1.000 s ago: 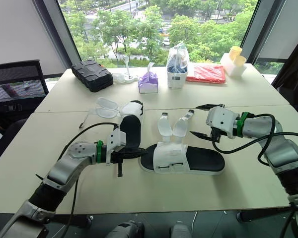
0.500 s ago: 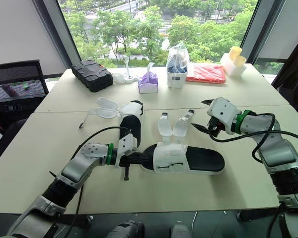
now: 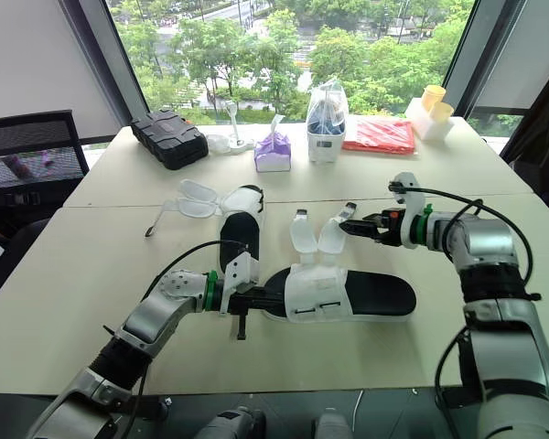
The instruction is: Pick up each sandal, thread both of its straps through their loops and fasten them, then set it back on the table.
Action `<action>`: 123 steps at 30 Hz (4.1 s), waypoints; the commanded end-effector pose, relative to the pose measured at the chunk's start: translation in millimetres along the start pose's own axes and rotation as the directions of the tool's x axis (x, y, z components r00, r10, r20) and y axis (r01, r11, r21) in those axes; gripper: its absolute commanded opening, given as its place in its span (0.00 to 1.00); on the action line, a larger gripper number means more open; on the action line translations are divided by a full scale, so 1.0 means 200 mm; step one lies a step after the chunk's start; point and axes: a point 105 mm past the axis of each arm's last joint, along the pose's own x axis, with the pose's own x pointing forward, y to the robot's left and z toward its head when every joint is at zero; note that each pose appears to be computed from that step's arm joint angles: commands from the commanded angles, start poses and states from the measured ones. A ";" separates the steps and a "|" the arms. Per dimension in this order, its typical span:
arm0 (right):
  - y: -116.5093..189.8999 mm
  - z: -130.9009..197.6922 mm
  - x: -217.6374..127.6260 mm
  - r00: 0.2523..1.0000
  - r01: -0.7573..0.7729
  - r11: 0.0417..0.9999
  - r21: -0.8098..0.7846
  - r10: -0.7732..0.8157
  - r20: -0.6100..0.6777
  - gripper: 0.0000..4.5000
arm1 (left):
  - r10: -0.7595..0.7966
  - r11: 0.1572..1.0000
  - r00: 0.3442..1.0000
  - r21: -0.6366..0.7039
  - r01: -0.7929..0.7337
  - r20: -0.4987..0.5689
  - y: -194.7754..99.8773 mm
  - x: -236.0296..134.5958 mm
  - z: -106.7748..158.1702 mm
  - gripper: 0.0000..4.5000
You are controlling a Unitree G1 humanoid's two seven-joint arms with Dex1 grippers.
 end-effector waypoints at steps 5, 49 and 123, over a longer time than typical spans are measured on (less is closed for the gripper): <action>0.01 0.04 0.05 0.999 -0.001 0.966 0.260 0.015 -0.051 1.00 | 0.004 1.000 1.000 0.021 -0.003 -0.009 0.00 0.01 -0.01 0.01; 0.31 0.42 0.24 0.922 -0.269 0.961 0.059 0.240 0.304 0.03 | 0.035 0.999 0.999 -0.018 -0.035 -0.001 -0.02 0.01 -0.03 0.00; 0.53 -0.76 -0.42 0.778 -0.454 0.891 0.001 0.397 -0.487 0.99 | 0.027 0.997 0.999 -0.065 -0.028 -0.022 -0.03 0.01 -0.09 0.00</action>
